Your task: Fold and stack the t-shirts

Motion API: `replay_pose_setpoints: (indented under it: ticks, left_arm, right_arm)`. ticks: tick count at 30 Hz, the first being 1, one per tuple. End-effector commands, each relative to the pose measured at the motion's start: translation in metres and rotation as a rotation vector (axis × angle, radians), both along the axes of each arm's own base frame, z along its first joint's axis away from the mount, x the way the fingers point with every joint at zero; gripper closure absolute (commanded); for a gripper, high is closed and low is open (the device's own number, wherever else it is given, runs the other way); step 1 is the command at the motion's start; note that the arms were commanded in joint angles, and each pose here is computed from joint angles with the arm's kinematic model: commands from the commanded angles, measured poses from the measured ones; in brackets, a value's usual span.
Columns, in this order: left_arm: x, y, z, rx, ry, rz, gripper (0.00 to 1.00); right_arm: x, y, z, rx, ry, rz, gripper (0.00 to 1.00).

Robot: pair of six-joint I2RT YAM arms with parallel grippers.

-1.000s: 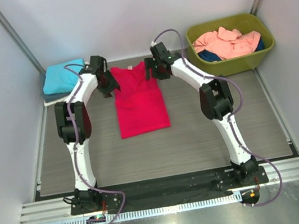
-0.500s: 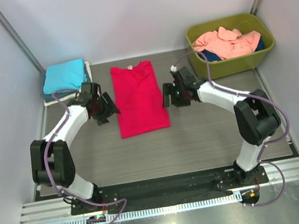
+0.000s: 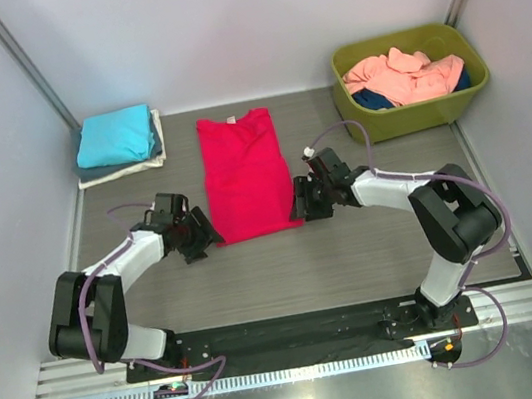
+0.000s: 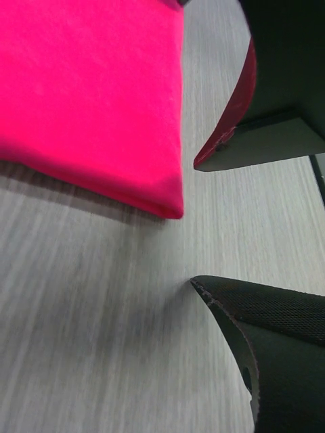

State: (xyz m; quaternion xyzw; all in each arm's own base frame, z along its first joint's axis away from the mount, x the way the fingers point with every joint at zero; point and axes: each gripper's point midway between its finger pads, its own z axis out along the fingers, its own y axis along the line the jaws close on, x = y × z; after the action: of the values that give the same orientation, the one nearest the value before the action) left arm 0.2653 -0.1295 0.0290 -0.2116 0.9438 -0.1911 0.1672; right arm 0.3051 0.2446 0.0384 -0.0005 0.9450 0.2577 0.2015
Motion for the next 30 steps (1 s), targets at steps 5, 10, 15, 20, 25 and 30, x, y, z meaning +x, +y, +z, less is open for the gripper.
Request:
replay_pose_setpoints:
  ticks: [5,10,15,20,25,30]
  left_arm:
    - [0.015,-0.011,0.002,-0.062,-0.094,0.006,0.39]
    - [0.017,-0.012,-0.004,-0.071,-0.093,0.008,0.47]
    - [0.013,-0.016,-0.009,-0.089,-0.085,0.0,0.55]
    - [0.013,-0.015,-0.011,-0.079,-0.095,0.003,0.8]
    - [0.016,-0.015,-0.01,-0.082,-0.109,0.012,1.0]
    - [0.012,-0.017,0.003,-0.099,-0.137,0.001,1.0]
  right_arm:
    - [0.0,0.01,-0.007,0.047,-0.013,0.003,0.61]
    - [-0.002,0.008,-0.013,0.033,-0.002,0.0,0.72]
    - [-0.004,0.005,-0.018,0.022,0.006,0.0,0.77]
    - [-0.004,0.004,-0.02,0.016,0.007,0.002,0.85]
    - [-0.005,0.004,-0.018,0.015,0.006,0.004,0.99]
    - [-0.012,0.0,-0.012,0.013,0.003,0.011,0.99]
